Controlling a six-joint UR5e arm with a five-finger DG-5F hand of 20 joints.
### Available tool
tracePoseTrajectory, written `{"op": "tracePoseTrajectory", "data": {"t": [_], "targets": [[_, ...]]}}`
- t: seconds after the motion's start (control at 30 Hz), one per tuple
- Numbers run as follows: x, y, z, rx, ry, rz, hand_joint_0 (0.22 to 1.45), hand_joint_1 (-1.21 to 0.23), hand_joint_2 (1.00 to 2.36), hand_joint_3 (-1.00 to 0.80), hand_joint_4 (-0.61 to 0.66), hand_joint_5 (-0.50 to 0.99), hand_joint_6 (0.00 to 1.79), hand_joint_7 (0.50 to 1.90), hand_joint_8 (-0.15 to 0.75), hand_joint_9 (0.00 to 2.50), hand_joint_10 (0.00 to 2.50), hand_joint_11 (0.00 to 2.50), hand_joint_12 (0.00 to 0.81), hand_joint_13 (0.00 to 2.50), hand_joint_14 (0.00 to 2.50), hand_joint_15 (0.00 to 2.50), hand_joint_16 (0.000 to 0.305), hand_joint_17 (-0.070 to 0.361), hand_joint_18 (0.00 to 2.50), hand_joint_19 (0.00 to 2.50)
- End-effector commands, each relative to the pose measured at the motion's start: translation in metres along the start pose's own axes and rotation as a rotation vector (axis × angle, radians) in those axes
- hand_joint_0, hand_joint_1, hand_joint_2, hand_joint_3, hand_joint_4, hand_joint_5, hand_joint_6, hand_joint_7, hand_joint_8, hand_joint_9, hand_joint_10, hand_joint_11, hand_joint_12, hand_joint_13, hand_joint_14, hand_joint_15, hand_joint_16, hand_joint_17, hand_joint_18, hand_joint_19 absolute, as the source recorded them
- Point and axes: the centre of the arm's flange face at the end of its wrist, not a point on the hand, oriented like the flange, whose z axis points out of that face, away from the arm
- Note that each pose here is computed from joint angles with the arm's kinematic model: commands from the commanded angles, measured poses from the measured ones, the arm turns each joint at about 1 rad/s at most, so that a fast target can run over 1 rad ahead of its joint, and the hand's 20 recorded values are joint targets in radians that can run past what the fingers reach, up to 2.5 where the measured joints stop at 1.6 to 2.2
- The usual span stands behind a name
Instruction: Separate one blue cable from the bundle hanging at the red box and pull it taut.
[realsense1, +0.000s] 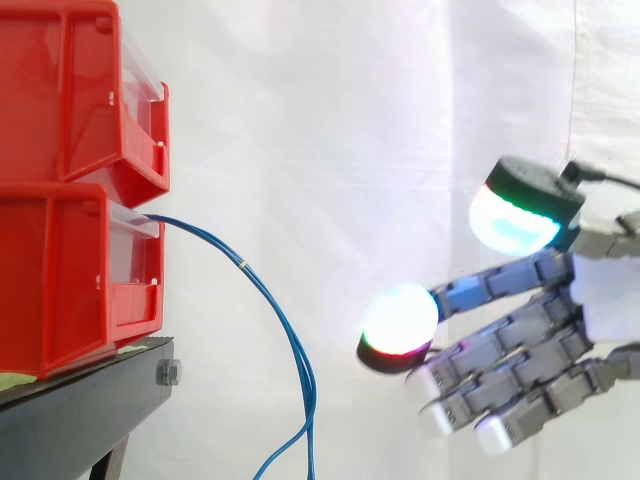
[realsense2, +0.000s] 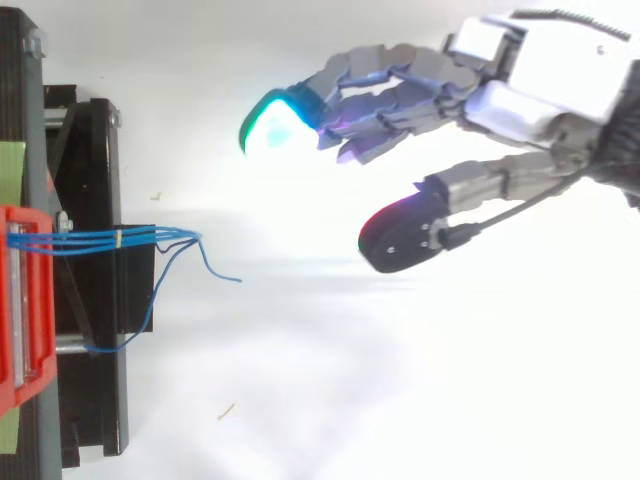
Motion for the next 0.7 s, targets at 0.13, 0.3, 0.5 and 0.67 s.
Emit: {"op": "tracePoseTrajectory", "data": {"t": [0.13,0.3,0.5,0.67], "targets": [[0.02,-0.027,0.038,0.004,0.015,-0.01,0.44,-0.67,1.0,-0.5,0.19,-0.22,0.5,0.77,0.31,0.54,0.01,0.31,0.395,0.54,0.01,0.14,0.057,0.129,0.67,0.25],[0.04,-0.049,0.074,-0.007,0.054,0.026,0.45,-0.66,1.0,-0.5,0.19,-0.22,0.5,0.77,0.308,0.54,0.01,0.31,0.396,0.54,0.01,0.15,0.057,0.129,0.67,0.26],[0.051,-0.062,0.091,-0.019,0.101,0.04,0.45,-0.64,1.0,-0.5,0.19,-0.21,0.5,0.77,0.311,0.56,0.01,0.31,0.391,0.56,0.01,0.16,0.056,0.127,0.67,0.26],[0.056,-0.059,0.092,-0.039,0.131,0.061,0.46,-0.6,1.0,-0.5,0.19,-0.21,0.5,0.77,0.312,0.58,0.01,0.32,0.388,0.58,0.01,0.17,0.055,0.124,0.68,0.27]]}}
